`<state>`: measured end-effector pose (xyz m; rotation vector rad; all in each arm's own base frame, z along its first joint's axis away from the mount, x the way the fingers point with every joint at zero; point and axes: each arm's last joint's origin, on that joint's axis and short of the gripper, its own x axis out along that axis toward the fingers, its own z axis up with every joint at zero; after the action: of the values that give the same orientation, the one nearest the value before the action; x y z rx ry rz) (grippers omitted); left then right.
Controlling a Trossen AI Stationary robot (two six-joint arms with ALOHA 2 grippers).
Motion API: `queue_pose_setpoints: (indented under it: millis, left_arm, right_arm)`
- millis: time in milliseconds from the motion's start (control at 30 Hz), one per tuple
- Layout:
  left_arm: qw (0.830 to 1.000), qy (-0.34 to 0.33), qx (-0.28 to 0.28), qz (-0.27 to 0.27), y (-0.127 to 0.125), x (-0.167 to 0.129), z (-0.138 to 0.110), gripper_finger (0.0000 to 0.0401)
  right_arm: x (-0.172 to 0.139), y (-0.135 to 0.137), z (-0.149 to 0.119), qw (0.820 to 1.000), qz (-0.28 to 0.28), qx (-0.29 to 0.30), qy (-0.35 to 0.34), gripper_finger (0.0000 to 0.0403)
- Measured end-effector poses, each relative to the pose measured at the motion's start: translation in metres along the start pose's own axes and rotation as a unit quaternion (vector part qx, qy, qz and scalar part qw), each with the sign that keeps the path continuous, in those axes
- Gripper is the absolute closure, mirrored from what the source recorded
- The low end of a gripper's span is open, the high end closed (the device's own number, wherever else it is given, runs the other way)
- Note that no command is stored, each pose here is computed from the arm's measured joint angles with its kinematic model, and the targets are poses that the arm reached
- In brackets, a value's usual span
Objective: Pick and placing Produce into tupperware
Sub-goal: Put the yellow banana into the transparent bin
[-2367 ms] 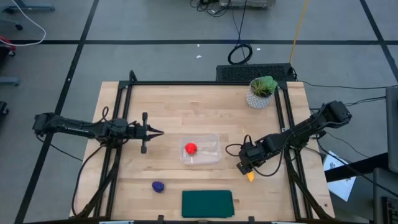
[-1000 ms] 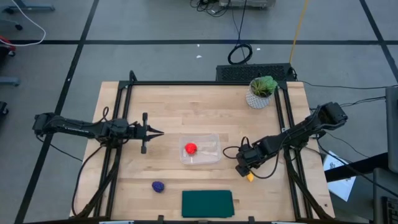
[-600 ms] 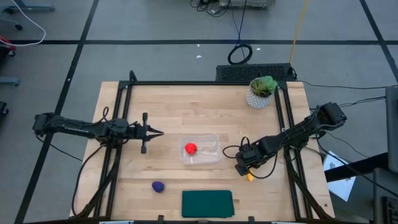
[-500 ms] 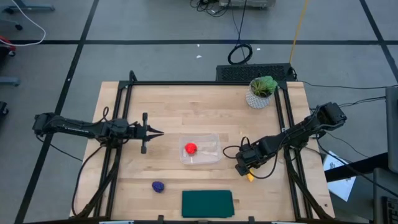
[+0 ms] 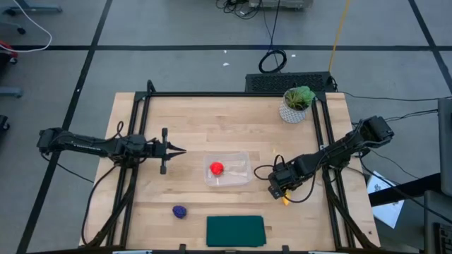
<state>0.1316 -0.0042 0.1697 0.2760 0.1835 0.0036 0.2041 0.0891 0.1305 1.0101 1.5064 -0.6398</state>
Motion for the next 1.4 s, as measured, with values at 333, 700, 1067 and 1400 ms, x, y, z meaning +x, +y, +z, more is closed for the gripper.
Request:
queue_pose_setpoints:
  millis: [333, 700, 1067, 1400]
  left_arm:
    - [1.0, 0.0, 0.0, 0.0, 0.0, 0.0, 0.0, 0.0375]
    - [1.0, 0.0, 0.0, 0.0, 0.0, 0.0, 0.0, 0.0375]
    - [1.0, -0.001, 0.0, 0.0, 0.0, 0.0, 0.0, 0.0375]
    - [1.0, -0.001, 0.0, 0.0, 0.0, 0.0, 0.0, 0.0375]
  right_arm:
    - [-0.005, 0.006, 0.0, 1.0, 0.011, -0.009, -0.001, 0.0254]
    - [-0.017, 0.014, 0.001, 1.0, 0.015, -0.022, 0.007, 0.0249]
    - [-0.029, 0.023, 0.008, 0.998, 0.034, -0.05, 0.004, 0.0248]
    - [-0.042, 0.031, 0.015, 0.995, 0.045, -0.083, -0.023, 0.0248]
